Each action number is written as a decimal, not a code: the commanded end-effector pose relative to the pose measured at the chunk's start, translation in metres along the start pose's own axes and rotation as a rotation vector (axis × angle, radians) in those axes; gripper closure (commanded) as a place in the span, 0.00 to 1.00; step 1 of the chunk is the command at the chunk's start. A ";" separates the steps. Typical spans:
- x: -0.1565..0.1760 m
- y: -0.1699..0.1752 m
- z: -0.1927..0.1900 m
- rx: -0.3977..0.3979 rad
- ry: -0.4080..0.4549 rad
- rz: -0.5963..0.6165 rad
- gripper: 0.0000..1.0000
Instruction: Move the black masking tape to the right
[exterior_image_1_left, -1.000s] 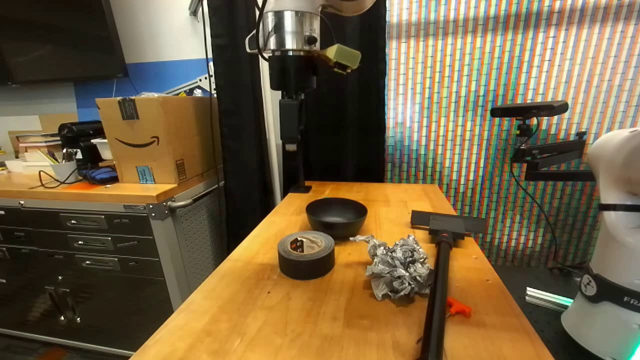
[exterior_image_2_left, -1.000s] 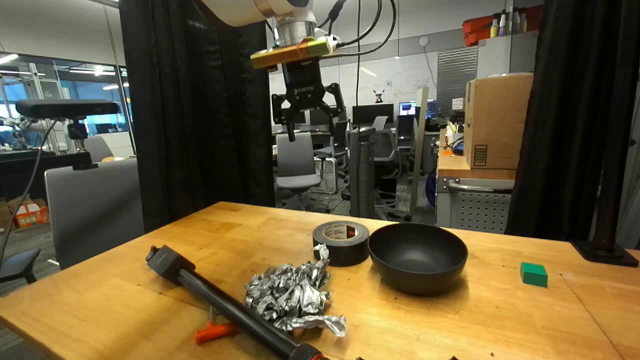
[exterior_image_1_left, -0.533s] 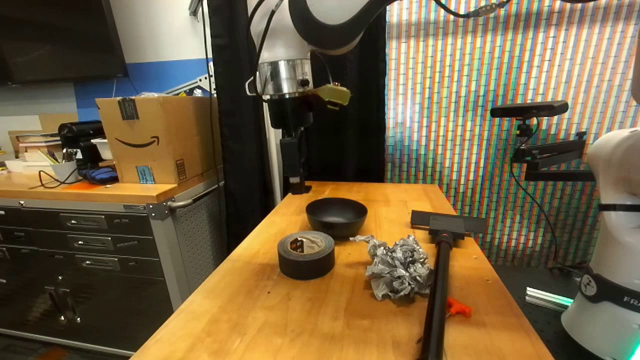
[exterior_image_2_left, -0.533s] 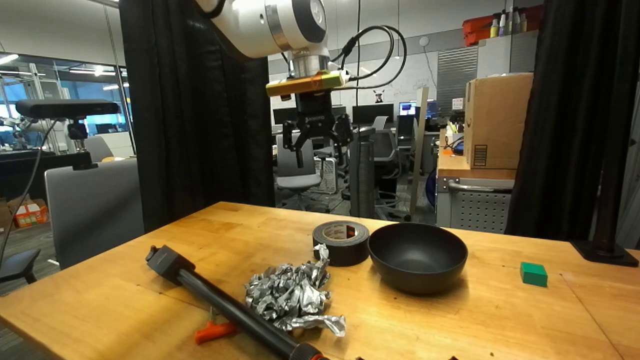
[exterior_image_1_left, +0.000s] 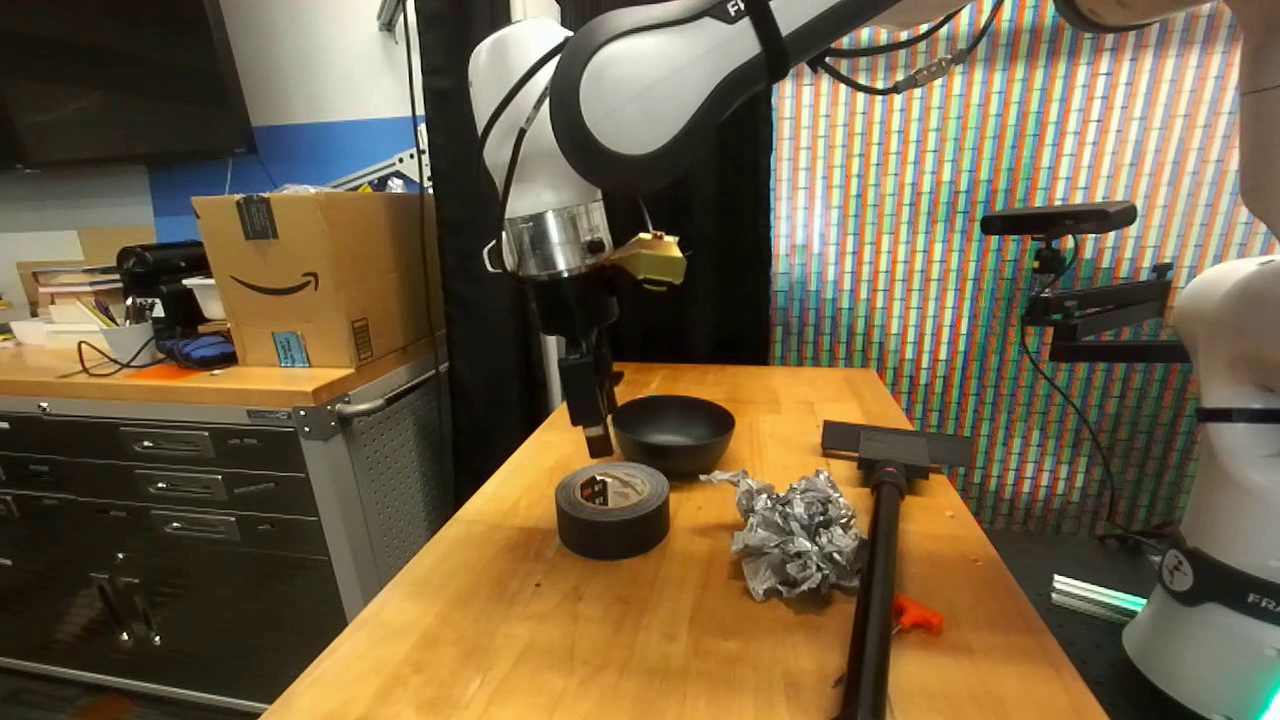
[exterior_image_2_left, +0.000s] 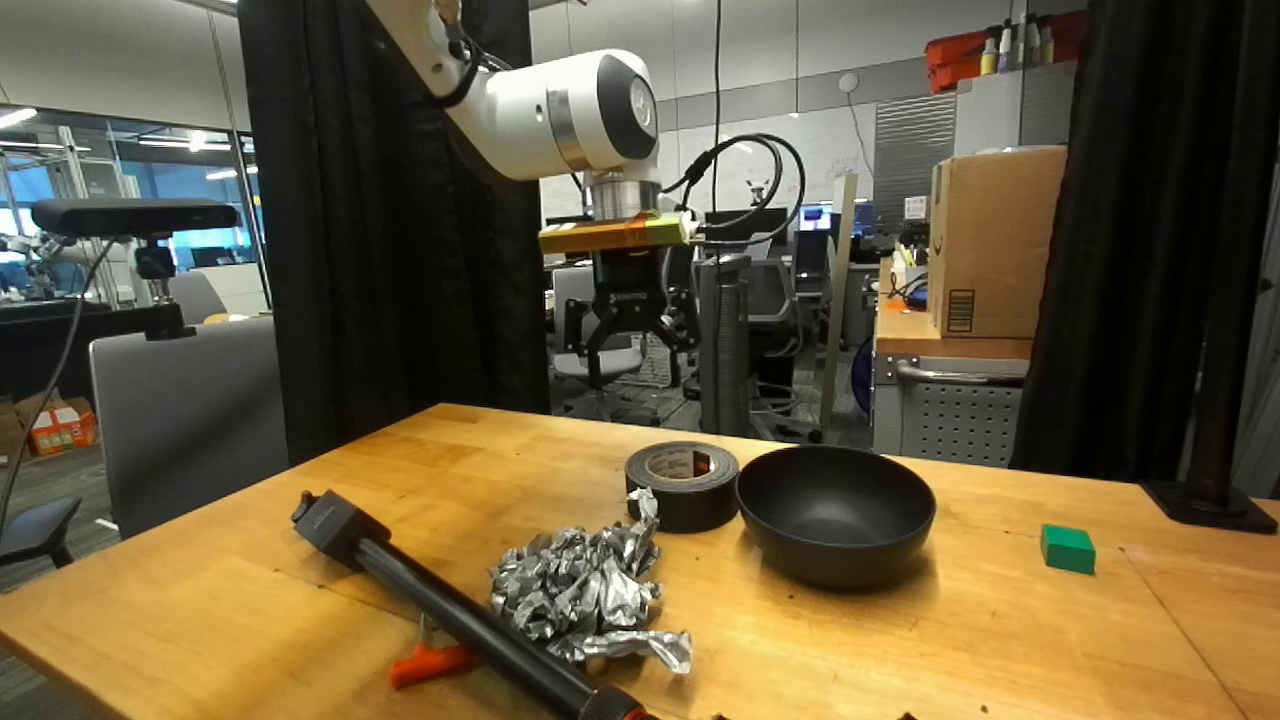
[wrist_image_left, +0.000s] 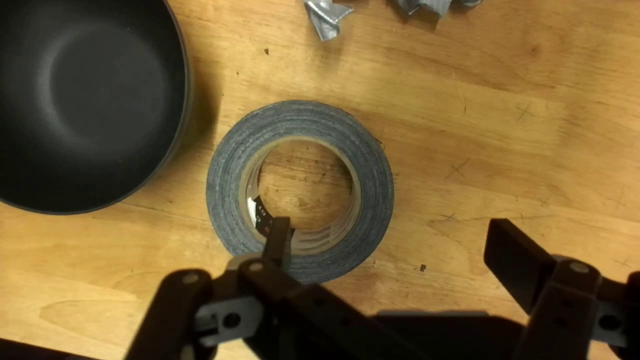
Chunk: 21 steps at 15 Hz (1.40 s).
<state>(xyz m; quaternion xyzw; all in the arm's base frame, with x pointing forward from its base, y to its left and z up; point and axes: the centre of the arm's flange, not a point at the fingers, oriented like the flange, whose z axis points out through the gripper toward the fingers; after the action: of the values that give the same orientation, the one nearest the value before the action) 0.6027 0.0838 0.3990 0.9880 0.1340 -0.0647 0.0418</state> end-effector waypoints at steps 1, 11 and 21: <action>-0.003 0.001 -0.004 0.009 0.055 -0.011 0.00; 0.006 0.010 0.051 0.013 0.008 -0.020 0.00; 0.014 0.009 0.078 0.020 -0.048 -0.044 0.00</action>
<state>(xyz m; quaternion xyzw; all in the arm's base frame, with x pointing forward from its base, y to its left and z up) 0.6025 0.0731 0.3204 0.9840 0.1460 -0.0954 0.0353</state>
